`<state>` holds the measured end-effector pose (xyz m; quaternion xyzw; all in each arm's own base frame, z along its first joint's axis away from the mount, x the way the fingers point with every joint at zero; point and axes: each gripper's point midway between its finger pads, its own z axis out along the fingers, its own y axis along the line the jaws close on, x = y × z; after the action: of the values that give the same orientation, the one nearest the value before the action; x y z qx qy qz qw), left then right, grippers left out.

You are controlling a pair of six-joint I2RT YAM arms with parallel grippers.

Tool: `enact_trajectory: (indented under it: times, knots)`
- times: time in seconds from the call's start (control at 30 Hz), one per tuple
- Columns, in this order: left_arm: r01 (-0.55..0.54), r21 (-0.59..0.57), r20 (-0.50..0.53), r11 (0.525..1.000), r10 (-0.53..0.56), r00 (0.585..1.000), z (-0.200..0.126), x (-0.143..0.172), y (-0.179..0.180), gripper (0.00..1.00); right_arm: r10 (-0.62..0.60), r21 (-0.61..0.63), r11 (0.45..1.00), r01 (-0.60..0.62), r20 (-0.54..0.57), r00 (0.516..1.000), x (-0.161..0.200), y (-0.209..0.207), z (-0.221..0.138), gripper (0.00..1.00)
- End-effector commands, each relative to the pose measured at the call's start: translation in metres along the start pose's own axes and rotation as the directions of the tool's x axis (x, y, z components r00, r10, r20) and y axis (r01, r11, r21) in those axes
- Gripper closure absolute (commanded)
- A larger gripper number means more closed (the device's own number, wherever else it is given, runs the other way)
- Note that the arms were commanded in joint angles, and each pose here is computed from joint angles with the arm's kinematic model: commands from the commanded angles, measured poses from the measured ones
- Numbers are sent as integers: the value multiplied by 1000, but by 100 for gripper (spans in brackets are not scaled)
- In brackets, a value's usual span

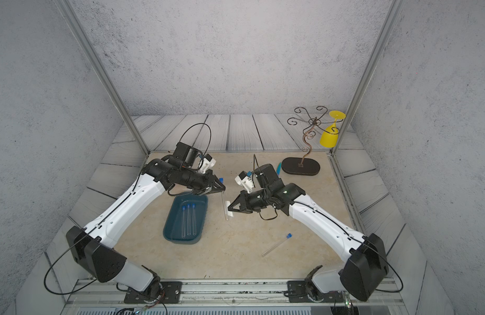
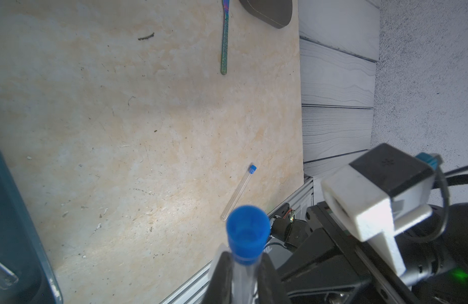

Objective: Wipe the exteriors of test tubes
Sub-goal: Wipe the dirt from the test tube.

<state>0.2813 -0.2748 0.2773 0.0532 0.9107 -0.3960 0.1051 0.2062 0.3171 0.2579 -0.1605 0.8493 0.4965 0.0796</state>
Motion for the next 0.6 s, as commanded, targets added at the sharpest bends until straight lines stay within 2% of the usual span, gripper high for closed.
enact_trajectory:
  times: [0.0,0.43,0.57]
  knots:
    - [-17,1,4,1000,17,1000,-1,0,3,84,-23,-40,999,23,6,1000,3,21,-13,95]
    - [-17,9,6,1000,17,1000,-3,1,0,84,-89,-99,991,93,45,995,-35,52,-7,95]
    - [-20,12,10,1000,20,1000,-5,1,-2,84,-86,-87,992,90,46,995,-40,48,-3,95]
